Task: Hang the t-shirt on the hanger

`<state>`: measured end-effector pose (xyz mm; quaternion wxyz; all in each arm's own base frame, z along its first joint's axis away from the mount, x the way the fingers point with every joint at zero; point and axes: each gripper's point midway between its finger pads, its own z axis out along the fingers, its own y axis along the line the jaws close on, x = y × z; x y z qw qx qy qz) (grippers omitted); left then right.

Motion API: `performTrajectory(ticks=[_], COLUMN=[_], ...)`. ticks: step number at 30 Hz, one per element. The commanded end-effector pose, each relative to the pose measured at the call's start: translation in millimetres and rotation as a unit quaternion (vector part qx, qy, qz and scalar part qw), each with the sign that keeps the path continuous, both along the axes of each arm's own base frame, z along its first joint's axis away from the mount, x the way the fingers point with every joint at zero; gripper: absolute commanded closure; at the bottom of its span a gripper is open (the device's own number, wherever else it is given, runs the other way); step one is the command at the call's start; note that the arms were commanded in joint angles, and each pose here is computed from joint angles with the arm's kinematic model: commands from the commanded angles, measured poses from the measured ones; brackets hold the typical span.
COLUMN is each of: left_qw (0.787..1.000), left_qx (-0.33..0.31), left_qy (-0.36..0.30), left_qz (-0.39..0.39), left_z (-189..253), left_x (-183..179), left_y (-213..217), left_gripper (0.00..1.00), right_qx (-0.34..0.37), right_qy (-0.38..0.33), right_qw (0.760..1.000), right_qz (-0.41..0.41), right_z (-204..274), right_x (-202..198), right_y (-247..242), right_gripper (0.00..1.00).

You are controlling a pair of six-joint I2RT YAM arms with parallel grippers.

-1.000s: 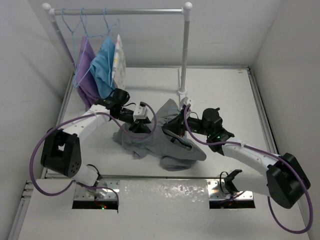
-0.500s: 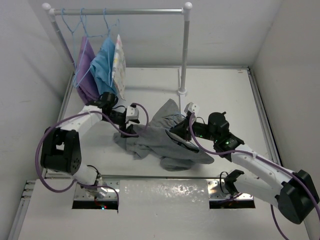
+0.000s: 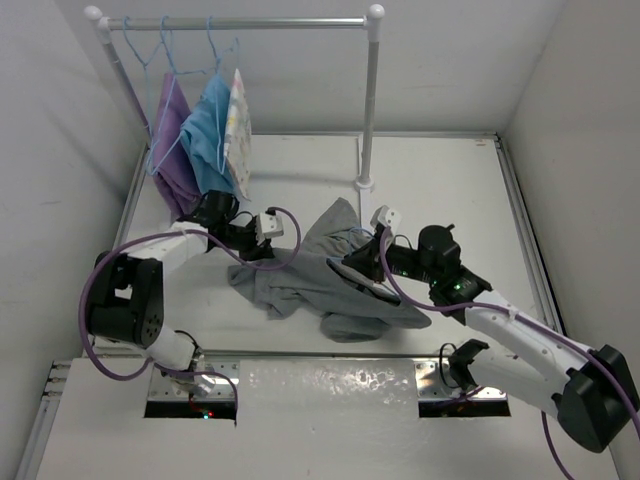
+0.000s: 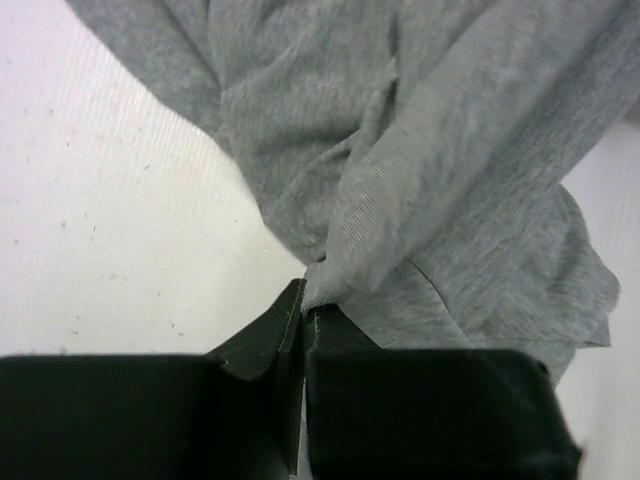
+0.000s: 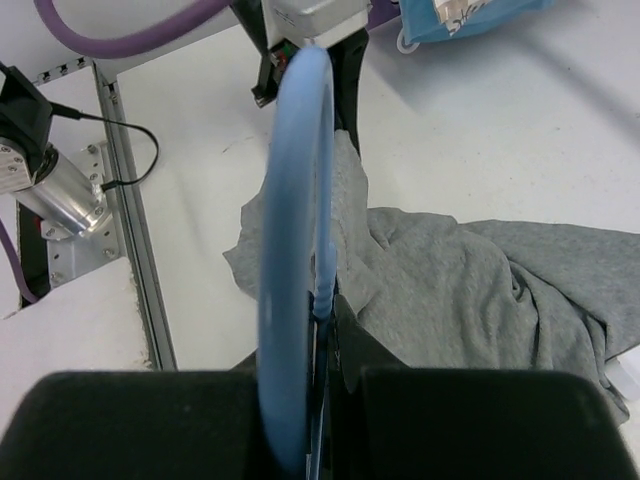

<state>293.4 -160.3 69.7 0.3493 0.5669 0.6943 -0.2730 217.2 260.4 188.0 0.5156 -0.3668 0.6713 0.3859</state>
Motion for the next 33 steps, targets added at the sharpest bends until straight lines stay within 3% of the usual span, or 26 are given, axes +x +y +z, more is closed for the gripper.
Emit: performTrajectory(ticks=[1, 15, 23, 25, 28, 30, 33], left_qw=[0.999, 0.988, 0.99, 0.994, 0.999, 0.998, 0.997], left_qx=[0.001, 0.046, 0.055, 0.041, 0.014, -0.004, -0.026], left_qy=[-0.021, -0.038, -0.027, -0.033, -0.038, -0.055, -0.071], left_qz=[0.036, 0.141, 0.131, 0.091, 0.035, 0.014, -0.011], left_z=[0.1, -10.2, -16.6, -11.5, 3.2, 19.9, 46.3], left_x=[16.9, 52.8, 46.5, 36.5, 15.0, 6.8, -3.3], left_y=[1.8, 46.0, 47.0, 39.0, 26.6, 20.5, 6.2], left_gripper=[1.0, 1.0, 1.0, 0.9, 0.58, 0.47, 0.41], right_qx=[0.018, -0.018, -0.031, -0.026, -0.018, -0.015, -0.009], right_qy=[-0.037, -0.056, -0.049, -0.044, -0.04, -0.035, -0.037], right_qw=[0.999, 0.998, 0.998, 0.999, 0.999, 0.999, 0.999], right_qz=[0.004, -0.01, -0.011, -0.007, 0.004, 0.004, 0.004], right_z=[23.9, 27.4, 25.0, 23.3, 24.5, 23.4, 26.3], right_x=[0.0, -11.6, -11.8, -9.6, -8.9, -6.3, -2.7], right_y=[-0.2, -20.7, -22.4, -18.6, -12.3, -10.0, -6.2], right_gripper=[1.0, 1.0, 1.0, 1.0, 1.0, 1.0, 1.0])
